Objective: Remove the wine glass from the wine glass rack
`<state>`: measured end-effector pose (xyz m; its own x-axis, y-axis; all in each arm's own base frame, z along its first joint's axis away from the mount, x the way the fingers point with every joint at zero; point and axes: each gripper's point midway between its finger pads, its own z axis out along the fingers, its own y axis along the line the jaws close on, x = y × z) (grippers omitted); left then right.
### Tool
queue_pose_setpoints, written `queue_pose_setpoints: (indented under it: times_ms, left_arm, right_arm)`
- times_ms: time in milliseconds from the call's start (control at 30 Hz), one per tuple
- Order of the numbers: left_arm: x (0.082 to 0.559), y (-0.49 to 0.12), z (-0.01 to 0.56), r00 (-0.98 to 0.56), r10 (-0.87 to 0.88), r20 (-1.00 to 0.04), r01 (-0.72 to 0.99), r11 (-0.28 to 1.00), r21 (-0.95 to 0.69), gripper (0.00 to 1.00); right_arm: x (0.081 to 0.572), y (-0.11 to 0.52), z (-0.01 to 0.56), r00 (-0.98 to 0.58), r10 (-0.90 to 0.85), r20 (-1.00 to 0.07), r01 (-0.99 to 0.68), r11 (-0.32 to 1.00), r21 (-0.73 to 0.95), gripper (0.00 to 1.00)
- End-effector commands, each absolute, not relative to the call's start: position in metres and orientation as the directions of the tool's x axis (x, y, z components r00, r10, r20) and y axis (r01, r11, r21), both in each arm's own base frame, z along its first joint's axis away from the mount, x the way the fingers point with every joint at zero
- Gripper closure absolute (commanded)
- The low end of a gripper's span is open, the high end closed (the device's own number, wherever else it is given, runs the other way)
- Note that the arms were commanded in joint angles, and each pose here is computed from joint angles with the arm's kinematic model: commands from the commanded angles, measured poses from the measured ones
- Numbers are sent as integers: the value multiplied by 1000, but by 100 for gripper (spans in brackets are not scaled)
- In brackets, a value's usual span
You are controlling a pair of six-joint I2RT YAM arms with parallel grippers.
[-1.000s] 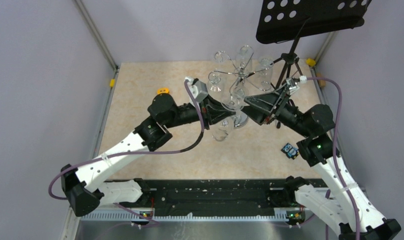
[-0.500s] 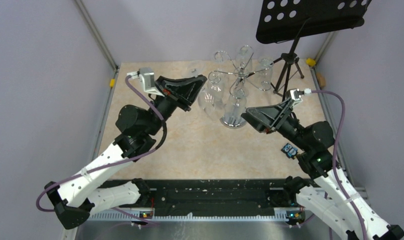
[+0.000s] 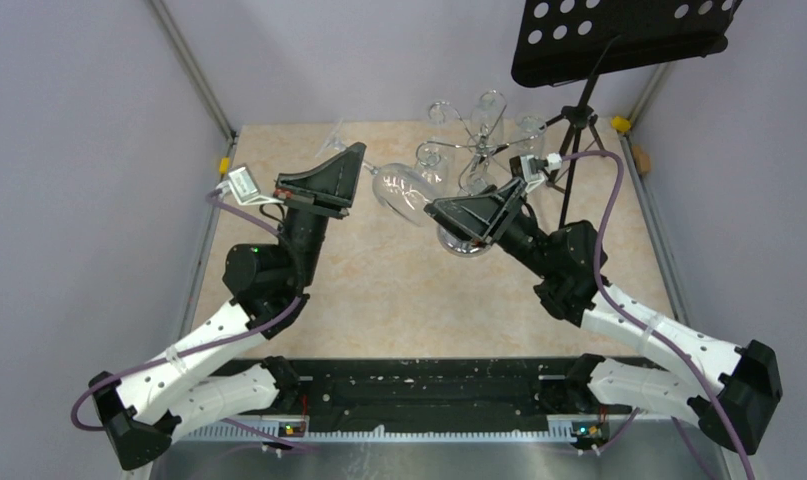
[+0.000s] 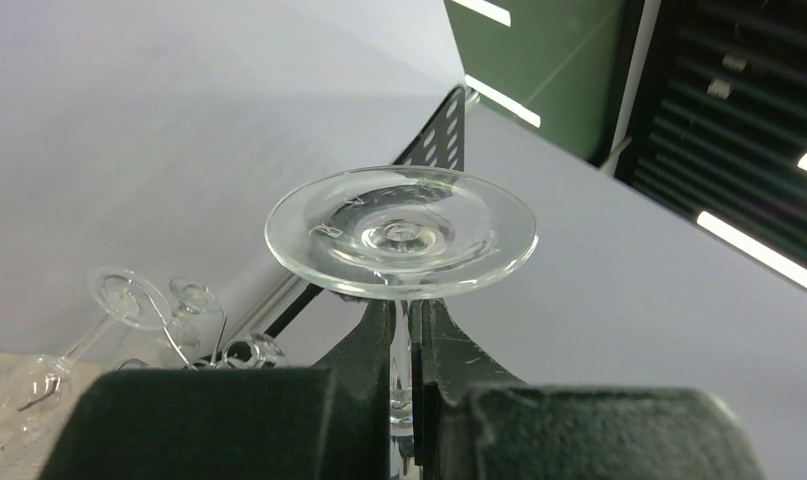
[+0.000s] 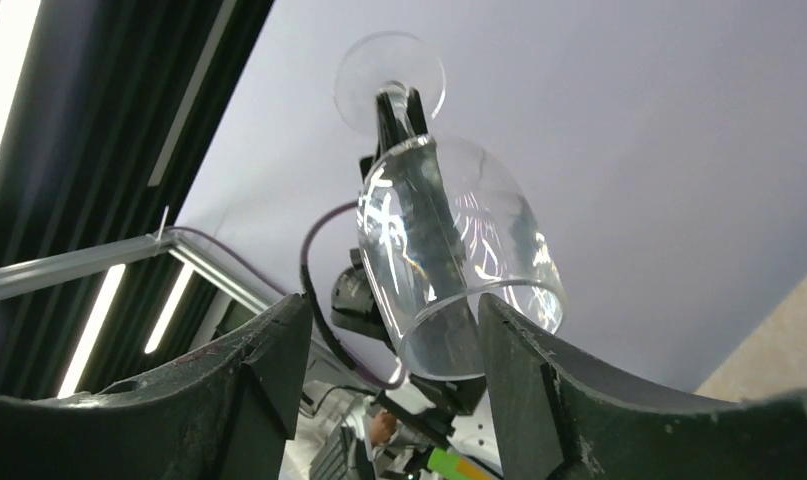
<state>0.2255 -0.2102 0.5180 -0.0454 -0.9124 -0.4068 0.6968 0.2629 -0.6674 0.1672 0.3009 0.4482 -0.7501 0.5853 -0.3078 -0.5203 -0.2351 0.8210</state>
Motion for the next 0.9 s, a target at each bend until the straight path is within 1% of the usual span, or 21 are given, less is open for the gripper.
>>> queue_pose_setpoints:
  times_ms: [0, 167, 333, 467, 567, 633, 667, 700, 733, 833, 867]
  left_arm:
    - [205, -167, 549, -21, -981, -193, 729, 117, -674, 100]
    - [205, -159, 541, -11, -984, -176, 712, 116, -692, 100]
    - [202, -159, 540, 19, -980, -198, 733, 149, -664, 100]
    - [194, -162, 543, 48, -970, -240, 777, 187, -601, 100]
    - [188, -164, 542, 82, -958, -277, 801, 228, -553, 100]
    - [181, -162, 543, 105, -948, -300, 818, 254, -515, 100]
    - [179, -163, 542, 112, -941, -318, 820, 269, -506, 98]
    - [178, -162, 541, 120, -935, -332, 819, 282, -499, 92]
    - [177, -162, 540, 129, -928, -350, 815, 300, -495, 86]
    - [176, -160, 536, 150, -903, -402, 798, 350, -490, 52]
    - [176, -160, 534, 152, -893, -424, 792, 367, -488, 42]
  right_arm:
    - [155, 288, 507, -674, 665, -320, -652, -333, 681, 40]
    - [165, 303, 509, -648, 670, -362, -677, -288, 678, 46]
    - [171, 319, 514, -684, 635, -359, -653, -313, 690, 52]
    - [171, 329, 520, -719, 597, -356, -631, -345, 695, 65]
    - [174, 335, 523, -719, 588, -370, -631, -330, 702, 80]
    - [177, 339, 521, -704, 590, -396, -644, -294, 706, 90]
    - [179, 341, 520, -692, 593, -412, -654, -272, 706, 94]
    - [182, 343, 519, -680, 597, -426, -662, -248, 708, 100]
    - [185, 344, 518, -666, 601, -442, -672, -226, 705, 100]
    - [191, 349, 517, -627, 606, -490, -703, -169, 691, 100]
    - [193, 351, 516, -612, 608, -506, -714, -150, 684, 100]
